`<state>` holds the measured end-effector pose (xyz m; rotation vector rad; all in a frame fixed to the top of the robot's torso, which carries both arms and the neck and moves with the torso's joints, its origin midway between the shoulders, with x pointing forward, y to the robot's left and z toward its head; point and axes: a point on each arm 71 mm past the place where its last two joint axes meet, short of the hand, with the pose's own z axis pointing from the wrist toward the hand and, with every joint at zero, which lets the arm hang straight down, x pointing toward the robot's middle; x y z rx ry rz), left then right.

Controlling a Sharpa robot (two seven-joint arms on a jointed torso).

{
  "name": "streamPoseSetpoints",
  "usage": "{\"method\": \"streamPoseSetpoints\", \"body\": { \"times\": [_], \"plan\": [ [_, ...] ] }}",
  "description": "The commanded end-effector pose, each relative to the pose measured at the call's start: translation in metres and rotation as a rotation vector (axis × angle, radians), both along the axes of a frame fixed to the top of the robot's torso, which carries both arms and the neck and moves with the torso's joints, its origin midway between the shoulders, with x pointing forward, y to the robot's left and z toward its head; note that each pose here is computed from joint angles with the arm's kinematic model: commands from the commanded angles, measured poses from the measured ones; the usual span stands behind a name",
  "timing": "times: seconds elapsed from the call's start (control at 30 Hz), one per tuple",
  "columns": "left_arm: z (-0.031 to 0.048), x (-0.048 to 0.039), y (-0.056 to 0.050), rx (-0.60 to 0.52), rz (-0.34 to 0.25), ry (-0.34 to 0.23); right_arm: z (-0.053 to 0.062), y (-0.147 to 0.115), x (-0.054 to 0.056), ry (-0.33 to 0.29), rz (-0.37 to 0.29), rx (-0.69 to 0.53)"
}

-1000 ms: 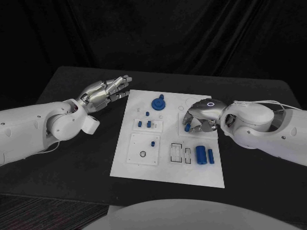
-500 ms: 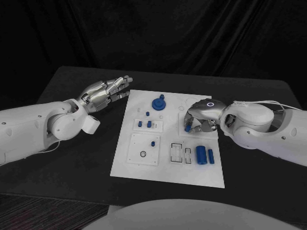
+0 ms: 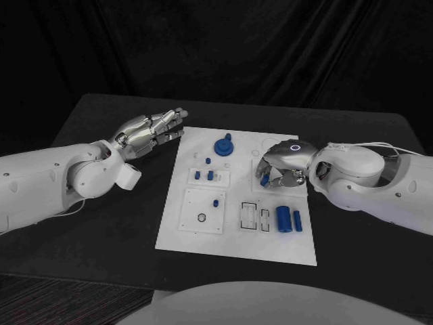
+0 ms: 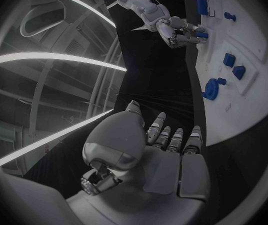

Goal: Assemble the parts on the task board

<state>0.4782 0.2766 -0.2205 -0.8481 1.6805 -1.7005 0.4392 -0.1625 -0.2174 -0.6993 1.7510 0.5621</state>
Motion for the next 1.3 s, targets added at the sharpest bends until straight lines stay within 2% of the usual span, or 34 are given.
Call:
{"method": "streamPoseSetpoints", "body": {
  "times": [0.03, 0.73, 1.0, 1.17, 1.3],
  "plan": [
    [0.0001, -0.0006, -0.002, -0.017, -0.013, 0.004, 0.000, 0.001, -0.001, -0.006, 0.003, 0.001],
    [-0.0010, -0.0008, -0.002, -0.015, -0.015, 0.011, 0.000, 0.003, -0.002, -0.006, 0.008, 0.004],
    [-0.0012, -0.0017, 0.000, -0.013, -0.013, 0.014, 0.004, 0.003, -0.006, -0.029, 0.010, 0.040],
    [-0.0013, -0.0022, 0.000, -0.011, -0.012, 0.016, 0.017, 0.008, -0.013, -0.062, 0.032, 0.084],
    [-0.0015, -0.0025, 0.000, -0.008, -0.011, 0.019, 0.040, 0.019, -0.019, -0.105, 0.074, 0.120]
  ]
}}
